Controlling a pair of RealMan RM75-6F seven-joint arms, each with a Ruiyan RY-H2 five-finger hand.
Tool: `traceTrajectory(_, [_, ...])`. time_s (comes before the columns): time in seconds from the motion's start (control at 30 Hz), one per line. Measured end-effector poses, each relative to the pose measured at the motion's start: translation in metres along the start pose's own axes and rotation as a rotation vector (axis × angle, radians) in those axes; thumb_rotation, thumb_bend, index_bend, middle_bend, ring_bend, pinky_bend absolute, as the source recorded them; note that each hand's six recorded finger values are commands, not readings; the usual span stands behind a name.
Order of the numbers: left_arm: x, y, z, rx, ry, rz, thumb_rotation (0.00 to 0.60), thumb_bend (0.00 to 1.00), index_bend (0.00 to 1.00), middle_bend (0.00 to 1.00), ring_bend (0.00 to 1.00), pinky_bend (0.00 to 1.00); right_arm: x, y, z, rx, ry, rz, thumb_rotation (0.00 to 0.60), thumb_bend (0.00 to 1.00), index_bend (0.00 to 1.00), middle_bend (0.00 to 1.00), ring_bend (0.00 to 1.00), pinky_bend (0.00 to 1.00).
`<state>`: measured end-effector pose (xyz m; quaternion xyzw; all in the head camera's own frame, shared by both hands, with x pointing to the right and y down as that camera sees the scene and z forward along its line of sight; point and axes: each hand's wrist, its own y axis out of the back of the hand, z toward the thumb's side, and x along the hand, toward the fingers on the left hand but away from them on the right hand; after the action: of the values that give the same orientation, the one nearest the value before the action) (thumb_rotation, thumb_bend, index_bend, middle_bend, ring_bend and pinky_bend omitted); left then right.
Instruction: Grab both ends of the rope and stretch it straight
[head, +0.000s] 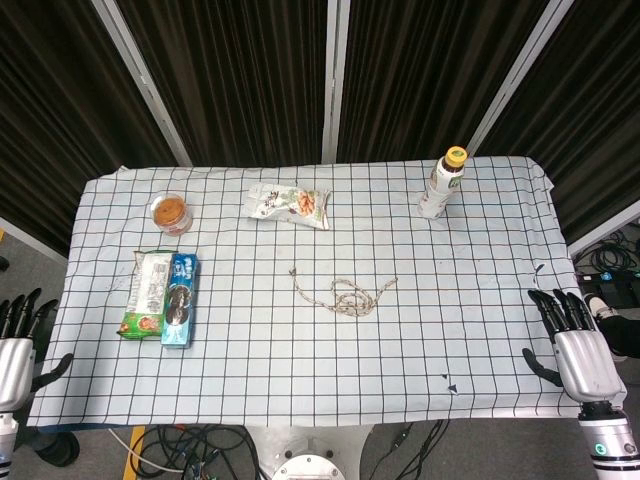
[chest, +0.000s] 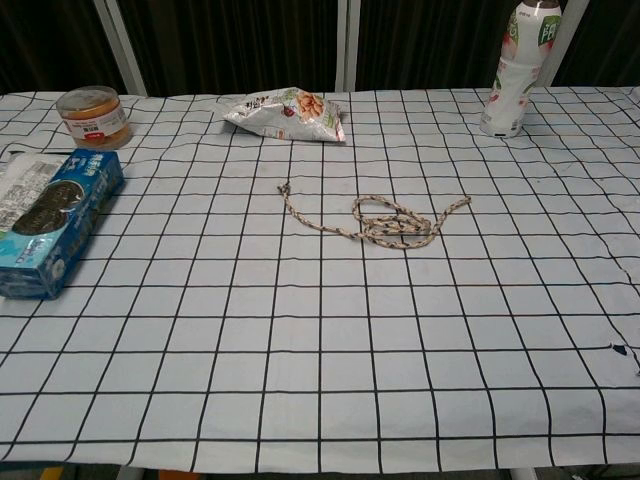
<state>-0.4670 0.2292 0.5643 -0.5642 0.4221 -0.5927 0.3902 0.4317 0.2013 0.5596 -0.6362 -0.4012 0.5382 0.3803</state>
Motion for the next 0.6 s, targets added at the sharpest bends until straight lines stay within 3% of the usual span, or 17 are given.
traceTrajectory(0.37, [0.0, -0.002, 0.003, 0.003, -0.005, -0.017, 0.6, 0.18, 0.16, 0.02, 0.0, 0.0, -0.012, -0.007, 0.011, -0.004, 0.066, 0.064, 0.6, 0.22, 0.06, 0.12, 0.0, 0.0])
traceTrajectory(0.6, [0.003, -0.002, 0.006, -0.004, -0.014, -0.013, 0.6, 0.18, 0.16, 0.02, 0.0, 0.0, -0.057, -0.025, 0.047, 0.026, 0.216, 0.179, 0.6, 0.24, 0.22, 0.2, 0.0, 0.0])
